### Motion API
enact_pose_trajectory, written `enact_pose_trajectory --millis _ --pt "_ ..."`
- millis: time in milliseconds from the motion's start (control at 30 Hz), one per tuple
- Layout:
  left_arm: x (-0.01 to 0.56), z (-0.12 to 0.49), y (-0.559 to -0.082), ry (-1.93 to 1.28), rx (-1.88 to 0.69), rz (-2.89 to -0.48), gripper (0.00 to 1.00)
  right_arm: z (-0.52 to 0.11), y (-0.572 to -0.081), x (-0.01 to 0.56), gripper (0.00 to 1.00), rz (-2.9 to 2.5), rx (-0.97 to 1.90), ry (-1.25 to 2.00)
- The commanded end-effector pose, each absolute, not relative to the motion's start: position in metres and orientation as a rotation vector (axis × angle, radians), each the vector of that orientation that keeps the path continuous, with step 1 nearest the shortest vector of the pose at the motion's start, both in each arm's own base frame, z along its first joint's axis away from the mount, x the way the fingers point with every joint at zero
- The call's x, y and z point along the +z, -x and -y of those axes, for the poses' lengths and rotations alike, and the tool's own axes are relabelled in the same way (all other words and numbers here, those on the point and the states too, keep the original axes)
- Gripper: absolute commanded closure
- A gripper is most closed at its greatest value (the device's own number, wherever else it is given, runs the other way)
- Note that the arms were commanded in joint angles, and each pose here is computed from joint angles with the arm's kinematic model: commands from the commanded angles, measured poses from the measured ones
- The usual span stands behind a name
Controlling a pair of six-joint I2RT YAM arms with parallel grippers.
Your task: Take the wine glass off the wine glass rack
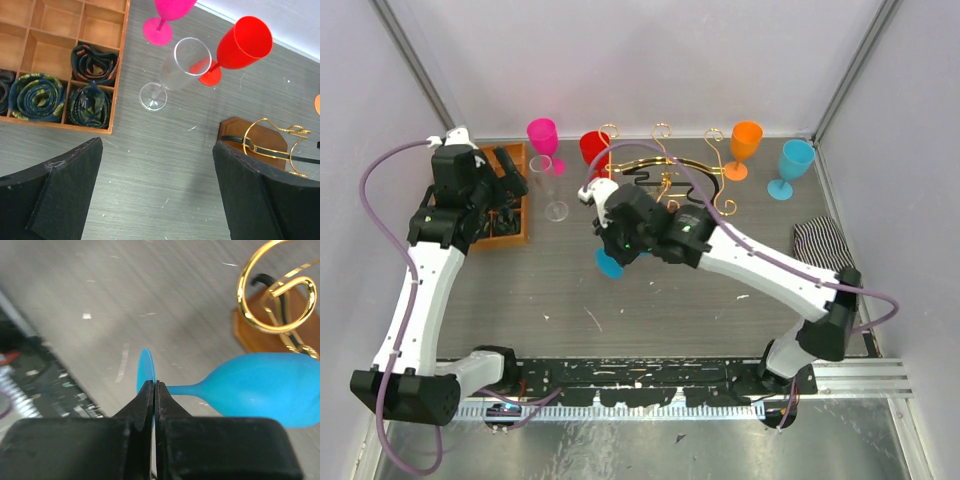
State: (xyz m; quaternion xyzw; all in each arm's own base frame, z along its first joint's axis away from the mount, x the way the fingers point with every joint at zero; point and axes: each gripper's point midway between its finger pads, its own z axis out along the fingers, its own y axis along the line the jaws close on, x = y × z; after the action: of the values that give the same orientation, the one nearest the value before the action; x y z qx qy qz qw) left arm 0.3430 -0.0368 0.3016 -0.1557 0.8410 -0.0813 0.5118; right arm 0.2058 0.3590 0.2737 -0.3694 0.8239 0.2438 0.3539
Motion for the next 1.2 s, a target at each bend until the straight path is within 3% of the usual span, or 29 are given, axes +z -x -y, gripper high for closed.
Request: enact_pose_trajectory --millis 0,433,900,1167 --pt "0.317 0.026 -0.333 0.413 -0.192 -1.998 0.02 -0.347 -0.264 0.254 0.99 -2.018 0.155 0.838" --pt "0.330 -0.015 -0.319 0.603 -0.083 -1.947 0.02 -0.402 -0.258 0.181 0.99 -1.899 -0.272 0.997" --pt "0.328 -0.012 -0.320 0.611 -0.129 -1.937 0.02 -0.381 -0.259 0.085 0.99 -1.866 -0.671 1.060" --pt "0.322 -0.012 -0.319 0.607 -0.127 -1.940 0.02 -0.388 -0.250 0.046 0.99 -1.844 -0.733 1.029"
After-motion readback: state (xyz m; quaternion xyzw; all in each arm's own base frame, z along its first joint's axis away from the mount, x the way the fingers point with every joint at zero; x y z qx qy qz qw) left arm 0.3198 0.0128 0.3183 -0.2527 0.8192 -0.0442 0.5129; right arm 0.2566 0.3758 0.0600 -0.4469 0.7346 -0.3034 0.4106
